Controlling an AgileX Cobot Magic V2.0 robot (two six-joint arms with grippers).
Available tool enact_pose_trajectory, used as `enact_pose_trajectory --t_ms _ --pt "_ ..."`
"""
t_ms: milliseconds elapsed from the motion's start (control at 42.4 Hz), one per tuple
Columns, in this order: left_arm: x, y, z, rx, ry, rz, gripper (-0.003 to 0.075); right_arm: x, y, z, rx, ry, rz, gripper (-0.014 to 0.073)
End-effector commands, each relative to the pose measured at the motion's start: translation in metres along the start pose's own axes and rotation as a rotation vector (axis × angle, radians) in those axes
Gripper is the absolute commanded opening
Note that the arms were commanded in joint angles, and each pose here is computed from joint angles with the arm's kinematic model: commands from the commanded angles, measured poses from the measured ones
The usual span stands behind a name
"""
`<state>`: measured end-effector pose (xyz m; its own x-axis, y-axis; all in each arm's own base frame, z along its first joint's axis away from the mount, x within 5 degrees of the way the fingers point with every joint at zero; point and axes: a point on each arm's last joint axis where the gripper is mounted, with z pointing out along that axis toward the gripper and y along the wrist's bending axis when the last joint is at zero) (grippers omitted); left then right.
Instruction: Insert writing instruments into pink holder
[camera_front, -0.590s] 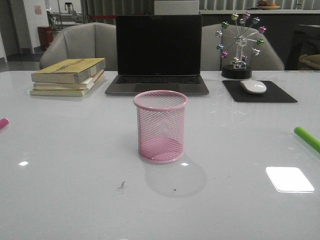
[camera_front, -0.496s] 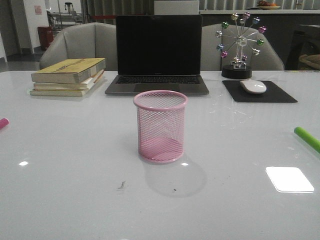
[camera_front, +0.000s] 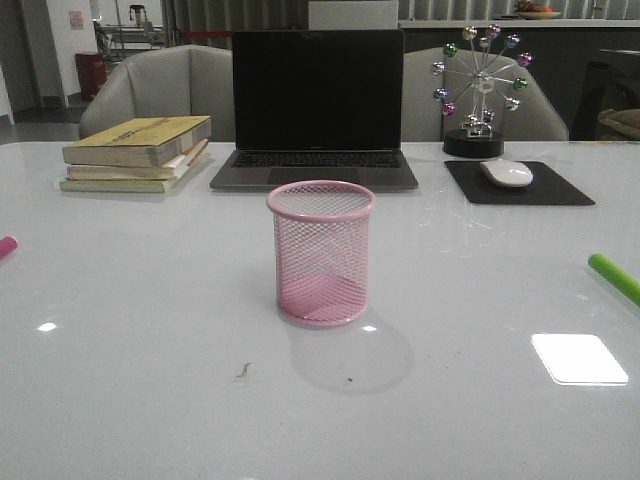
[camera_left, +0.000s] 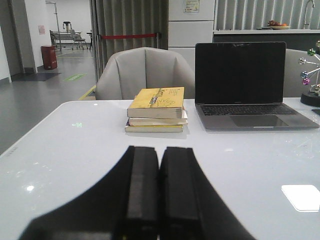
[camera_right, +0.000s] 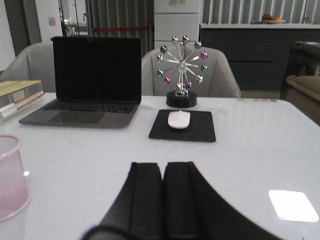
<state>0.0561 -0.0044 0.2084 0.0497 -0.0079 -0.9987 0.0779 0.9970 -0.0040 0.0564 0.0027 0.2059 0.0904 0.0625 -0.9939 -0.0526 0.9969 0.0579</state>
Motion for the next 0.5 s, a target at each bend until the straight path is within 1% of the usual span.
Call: enact_pose_trajectory --t_ms 0,47,118,212,307,425,472 --pt "-0.009 0.0 -0.002 0.004 -0.113 -0.011 0.0092 -0.015 0.001 -0.003 -0.006 -0.152 -0.028 0.0056" --pt "-0.011 0.0 -0.002 0.004 -0.144 -0.011 0.0092 -0.016 0.001 -0.003 -0.007 -0.161 -0.033 0.0056" --pt "-0.018 0.0 -0.003 0.004 -0.204 -0.012 0.0092 -0.022 0.002 -0.004 -0.014 -0.227 -0.042 0.0056" --pt "-0.038 0.0 -0.007 0.004 -0.292 -0.012 0.0092 -0.039 0.003 -0.007 -0.015 -0.283 -0.03 0.0056" --pt "-0.068 0.0 -0.015 0.005 -0.328 -0.01 0.0092 -0.065 0.004 -0.012 -0.012 -0.304 -0.03 0.0056" --pt "-0.111 -0.001 -0.027 0.007 -0.329 -0.01 0.0092 -0.102 0.006 -0.019 -0.003 -0.276 -0.035 0.0056" --pt "-0.128 -0.001 -0.03 0.008 -0.326 -0.01 0.0092 -0.115 0.006 -0.018 0.003 -0.243 -0.037 0.0056"
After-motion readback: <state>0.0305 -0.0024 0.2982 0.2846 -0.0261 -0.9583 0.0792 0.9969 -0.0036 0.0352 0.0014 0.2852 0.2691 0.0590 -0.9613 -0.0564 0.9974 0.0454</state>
